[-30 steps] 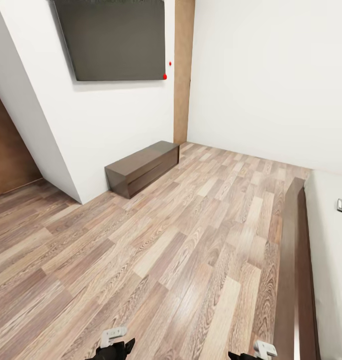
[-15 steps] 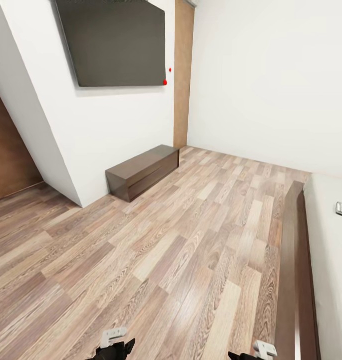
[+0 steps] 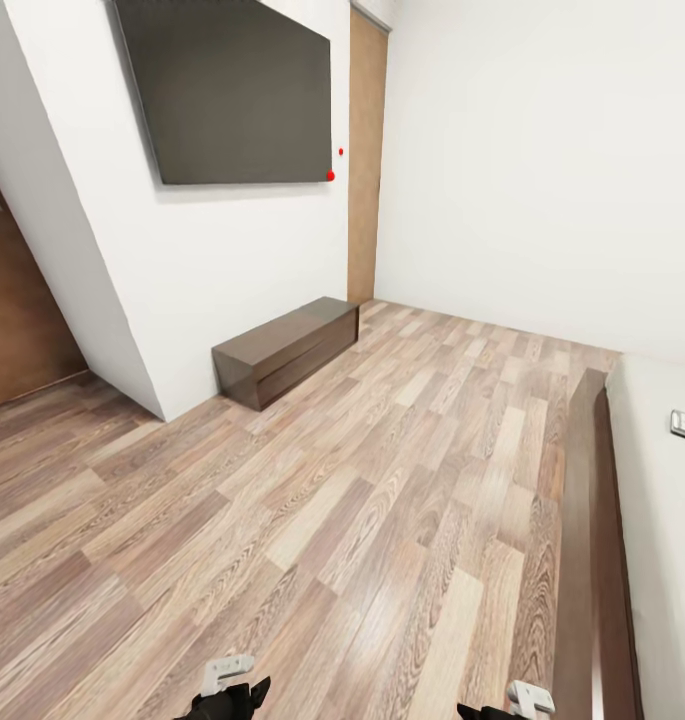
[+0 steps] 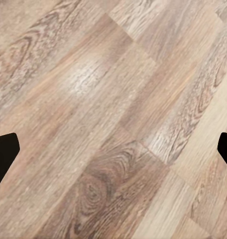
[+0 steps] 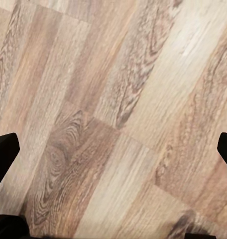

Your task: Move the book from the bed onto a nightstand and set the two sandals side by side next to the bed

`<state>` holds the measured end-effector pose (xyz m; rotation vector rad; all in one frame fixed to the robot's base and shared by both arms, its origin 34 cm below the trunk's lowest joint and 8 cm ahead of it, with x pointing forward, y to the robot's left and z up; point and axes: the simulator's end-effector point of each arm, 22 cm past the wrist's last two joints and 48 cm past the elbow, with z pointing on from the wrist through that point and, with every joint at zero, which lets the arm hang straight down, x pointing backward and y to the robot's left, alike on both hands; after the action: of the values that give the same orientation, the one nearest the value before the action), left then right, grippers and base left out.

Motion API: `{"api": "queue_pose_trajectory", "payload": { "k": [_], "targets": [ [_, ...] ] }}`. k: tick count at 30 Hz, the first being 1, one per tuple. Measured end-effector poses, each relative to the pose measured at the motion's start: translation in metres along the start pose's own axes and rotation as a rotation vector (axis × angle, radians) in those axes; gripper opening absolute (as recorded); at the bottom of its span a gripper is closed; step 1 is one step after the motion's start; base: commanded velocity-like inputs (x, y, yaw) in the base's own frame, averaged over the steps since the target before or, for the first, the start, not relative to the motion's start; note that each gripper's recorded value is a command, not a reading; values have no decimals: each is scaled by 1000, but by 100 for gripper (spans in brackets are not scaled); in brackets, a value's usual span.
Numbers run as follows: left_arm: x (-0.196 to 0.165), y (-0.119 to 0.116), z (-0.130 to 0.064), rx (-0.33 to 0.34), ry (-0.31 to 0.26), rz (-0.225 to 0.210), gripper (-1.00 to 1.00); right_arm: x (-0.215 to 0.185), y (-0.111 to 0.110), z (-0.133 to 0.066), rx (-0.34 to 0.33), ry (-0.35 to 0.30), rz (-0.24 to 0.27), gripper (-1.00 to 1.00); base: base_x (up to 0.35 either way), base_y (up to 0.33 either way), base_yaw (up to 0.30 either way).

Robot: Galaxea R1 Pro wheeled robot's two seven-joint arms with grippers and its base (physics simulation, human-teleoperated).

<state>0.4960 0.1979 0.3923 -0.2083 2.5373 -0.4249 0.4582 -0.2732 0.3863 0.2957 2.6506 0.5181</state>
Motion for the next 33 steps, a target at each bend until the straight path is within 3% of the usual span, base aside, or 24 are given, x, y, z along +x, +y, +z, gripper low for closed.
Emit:
{"api": "queue_pose_trajectory", "payload": {
  "k": [33],
  "targets": [
    [-21,-8,-6,13,-45,14,100,-20,9,-7,-14,-45,-16,100,0,0,-24]
  ]
}}
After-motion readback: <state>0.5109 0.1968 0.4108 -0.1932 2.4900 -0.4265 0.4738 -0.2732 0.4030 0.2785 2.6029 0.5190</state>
